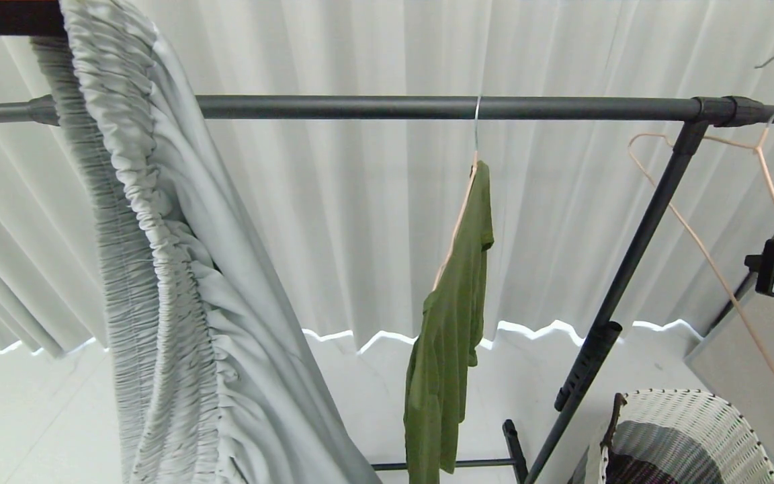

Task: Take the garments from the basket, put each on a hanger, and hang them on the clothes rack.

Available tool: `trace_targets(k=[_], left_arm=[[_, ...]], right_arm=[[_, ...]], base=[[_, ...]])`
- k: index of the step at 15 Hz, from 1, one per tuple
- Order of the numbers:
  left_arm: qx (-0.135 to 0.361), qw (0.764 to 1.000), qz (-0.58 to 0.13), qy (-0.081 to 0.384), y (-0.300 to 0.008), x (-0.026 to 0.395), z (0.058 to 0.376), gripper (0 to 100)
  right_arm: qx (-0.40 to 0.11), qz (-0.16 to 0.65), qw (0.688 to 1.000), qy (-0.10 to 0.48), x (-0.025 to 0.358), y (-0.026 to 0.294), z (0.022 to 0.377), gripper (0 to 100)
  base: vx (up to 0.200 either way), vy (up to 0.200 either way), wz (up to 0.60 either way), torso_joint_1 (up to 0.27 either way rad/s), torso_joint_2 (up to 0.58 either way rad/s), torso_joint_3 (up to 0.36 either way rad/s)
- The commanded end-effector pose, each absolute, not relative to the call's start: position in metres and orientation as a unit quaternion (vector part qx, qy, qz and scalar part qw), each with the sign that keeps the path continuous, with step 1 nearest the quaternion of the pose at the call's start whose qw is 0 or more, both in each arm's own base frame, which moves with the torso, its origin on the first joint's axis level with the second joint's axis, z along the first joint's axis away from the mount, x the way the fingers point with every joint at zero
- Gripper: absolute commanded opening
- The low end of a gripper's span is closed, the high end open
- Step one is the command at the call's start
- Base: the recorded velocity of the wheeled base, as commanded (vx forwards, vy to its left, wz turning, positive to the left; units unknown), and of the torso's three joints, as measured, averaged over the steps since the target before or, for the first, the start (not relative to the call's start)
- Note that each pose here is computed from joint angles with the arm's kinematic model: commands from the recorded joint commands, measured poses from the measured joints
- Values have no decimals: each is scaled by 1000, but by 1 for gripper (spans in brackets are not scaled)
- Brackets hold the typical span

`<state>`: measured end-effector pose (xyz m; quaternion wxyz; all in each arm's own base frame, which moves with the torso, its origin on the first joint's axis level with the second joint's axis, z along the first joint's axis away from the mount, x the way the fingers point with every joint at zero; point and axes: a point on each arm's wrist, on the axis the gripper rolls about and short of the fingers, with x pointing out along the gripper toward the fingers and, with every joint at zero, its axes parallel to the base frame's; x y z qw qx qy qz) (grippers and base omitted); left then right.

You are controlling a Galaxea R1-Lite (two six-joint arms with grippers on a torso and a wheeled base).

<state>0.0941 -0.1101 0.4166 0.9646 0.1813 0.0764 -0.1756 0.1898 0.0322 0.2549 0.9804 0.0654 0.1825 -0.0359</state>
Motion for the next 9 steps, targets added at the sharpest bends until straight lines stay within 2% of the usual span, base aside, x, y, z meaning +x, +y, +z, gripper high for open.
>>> trace_targets(k=[1,9], left_arm=[[184,966,-166,79,-110,95,416,0],[195,964,-160,90,-104,92,407,0]], right_arm=[[64,-33,983,167,160,26,256,0],[26,-26,984,176,122,19,247,0]], base=[[-200,0,0,2,2,-2],[-200,0,0,-2,4,2]])
